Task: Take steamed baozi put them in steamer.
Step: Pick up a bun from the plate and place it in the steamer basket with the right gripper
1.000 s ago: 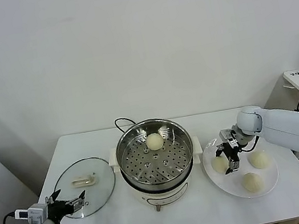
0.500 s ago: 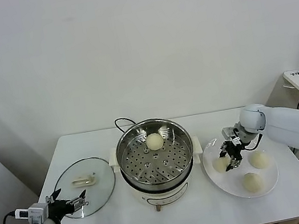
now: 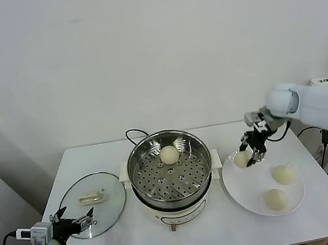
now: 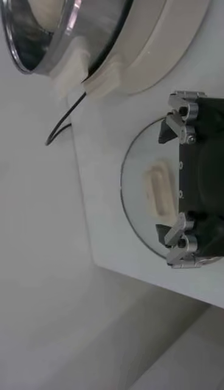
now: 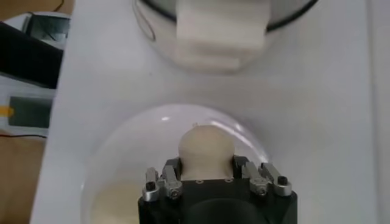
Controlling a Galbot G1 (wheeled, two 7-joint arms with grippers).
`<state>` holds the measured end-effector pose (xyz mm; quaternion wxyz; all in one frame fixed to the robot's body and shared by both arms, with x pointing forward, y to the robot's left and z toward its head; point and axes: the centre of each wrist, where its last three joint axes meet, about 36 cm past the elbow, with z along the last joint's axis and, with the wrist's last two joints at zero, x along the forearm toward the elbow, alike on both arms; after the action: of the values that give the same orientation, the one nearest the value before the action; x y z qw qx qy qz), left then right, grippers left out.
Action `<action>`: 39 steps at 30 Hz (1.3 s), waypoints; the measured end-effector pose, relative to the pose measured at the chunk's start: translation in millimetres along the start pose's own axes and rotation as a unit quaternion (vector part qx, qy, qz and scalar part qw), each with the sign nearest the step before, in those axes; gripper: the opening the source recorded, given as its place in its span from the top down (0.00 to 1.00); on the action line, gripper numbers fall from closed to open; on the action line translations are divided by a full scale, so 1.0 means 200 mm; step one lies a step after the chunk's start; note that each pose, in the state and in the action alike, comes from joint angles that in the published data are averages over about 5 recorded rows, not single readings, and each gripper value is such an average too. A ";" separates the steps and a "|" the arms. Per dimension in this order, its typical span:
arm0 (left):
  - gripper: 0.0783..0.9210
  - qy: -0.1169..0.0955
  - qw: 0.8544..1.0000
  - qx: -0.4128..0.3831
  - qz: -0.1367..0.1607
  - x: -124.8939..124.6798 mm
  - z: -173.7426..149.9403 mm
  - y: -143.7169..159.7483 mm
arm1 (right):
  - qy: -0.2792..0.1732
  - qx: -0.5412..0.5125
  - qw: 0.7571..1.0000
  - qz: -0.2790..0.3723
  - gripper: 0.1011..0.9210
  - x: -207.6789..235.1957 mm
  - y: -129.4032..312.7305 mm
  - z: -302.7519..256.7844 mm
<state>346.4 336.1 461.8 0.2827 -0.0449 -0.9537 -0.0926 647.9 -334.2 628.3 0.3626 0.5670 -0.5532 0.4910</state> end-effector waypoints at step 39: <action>0.12 -0.006 1.000 -0.008 -0.003 -0.04 -0.03 0.02 | -0.083 -0.082 0.993 0.034 0.49 -0.30 -0.05 -1.17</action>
<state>357.1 337.9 463.3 0.2761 -0.0453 -0.9548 -0.1007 626.9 -93.1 631.4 0.3436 0.5554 -0.6386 0.4070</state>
